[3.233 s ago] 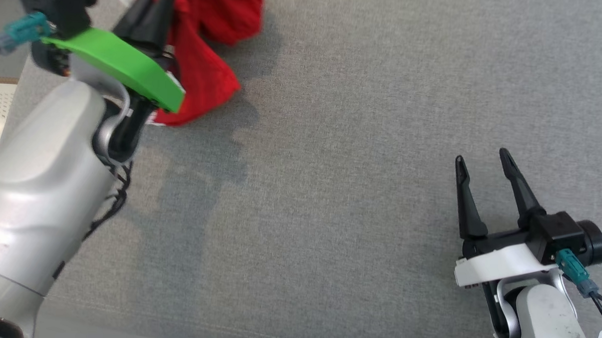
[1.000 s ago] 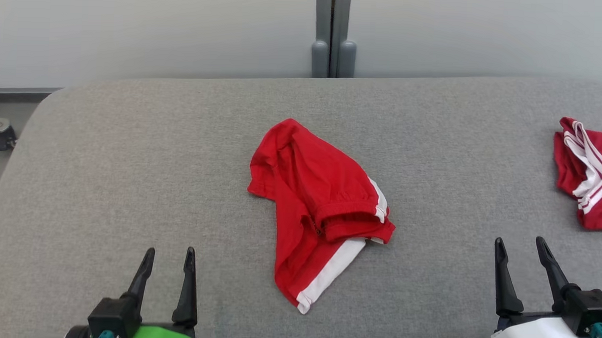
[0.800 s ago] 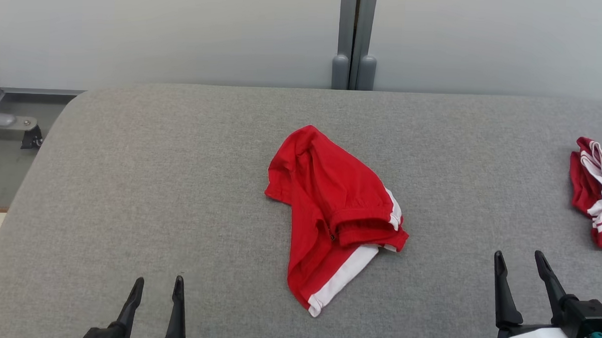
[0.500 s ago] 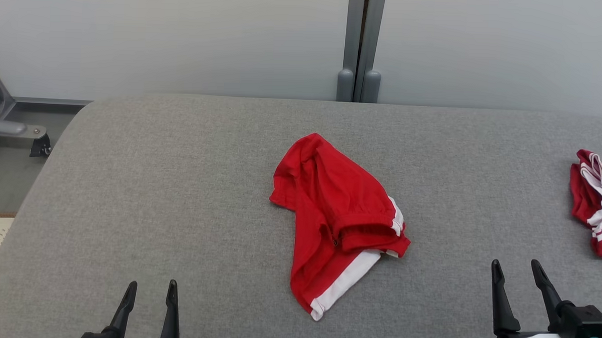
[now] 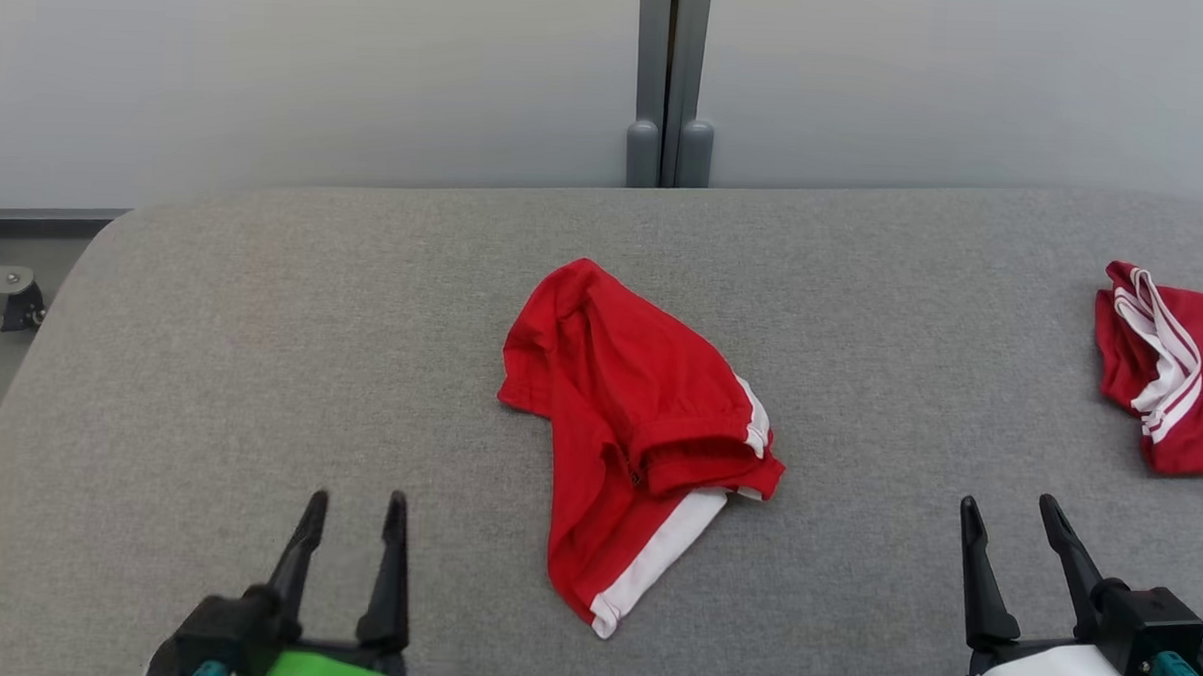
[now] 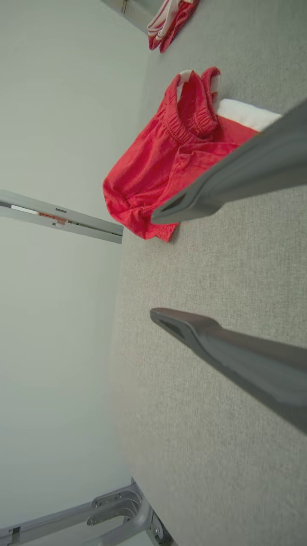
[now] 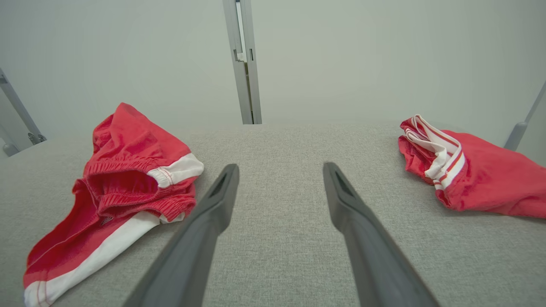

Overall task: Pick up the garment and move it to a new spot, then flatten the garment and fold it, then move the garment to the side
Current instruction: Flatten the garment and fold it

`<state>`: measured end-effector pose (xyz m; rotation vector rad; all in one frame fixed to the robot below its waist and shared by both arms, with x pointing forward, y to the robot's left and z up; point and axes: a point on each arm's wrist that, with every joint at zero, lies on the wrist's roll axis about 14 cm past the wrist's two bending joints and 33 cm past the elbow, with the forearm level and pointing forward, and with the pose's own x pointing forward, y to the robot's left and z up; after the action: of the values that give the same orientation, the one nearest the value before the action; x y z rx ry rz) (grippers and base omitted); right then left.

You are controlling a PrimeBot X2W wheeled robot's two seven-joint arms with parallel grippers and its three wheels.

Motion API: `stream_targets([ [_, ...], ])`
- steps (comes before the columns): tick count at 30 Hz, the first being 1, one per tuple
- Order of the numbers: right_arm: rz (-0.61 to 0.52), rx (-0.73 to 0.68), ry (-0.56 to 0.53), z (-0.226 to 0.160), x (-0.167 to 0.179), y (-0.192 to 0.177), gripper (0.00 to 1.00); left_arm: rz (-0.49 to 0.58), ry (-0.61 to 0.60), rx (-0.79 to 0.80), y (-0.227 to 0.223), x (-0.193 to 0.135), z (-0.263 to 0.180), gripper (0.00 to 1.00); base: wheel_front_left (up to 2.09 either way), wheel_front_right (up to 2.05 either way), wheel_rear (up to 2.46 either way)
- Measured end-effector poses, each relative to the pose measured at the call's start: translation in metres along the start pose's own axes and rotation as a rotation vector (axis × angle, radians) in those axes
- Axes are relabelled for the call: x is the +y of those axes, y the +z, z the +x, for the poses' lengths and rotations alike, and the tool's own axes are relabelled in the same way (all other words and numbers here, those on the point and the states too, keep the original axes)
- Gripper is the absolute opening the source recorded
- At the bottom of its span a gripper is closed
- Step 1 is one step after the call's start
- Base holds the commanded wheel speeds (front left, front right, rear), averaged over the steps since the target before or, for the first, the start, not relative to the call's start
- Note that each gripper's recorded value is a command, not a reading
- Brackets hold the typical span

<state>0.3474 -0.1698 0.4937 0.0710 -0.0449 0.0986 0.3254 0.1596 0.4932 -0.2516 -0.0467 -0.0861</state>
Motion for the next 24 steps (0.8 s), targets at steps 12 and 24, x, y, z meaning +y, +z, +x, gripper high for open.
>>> stream_targets([
  [12, 0.037, -0.05, -0.042, 0.022, -0.012, 0.014, 1.0, -0.147, -0.565, 0.201, -0.03, -0.181, 0.063, 1.0, 0.0, 0.0, 0.0],
  [24, 0.025, -0.005, -0.225, -0.006, -0.066, 0.003, 1.0, -0.067, -0.62, 0.487, -0.115, -0.215, 0.068, 1.0, 0.0, 0.0, 0.0],
])
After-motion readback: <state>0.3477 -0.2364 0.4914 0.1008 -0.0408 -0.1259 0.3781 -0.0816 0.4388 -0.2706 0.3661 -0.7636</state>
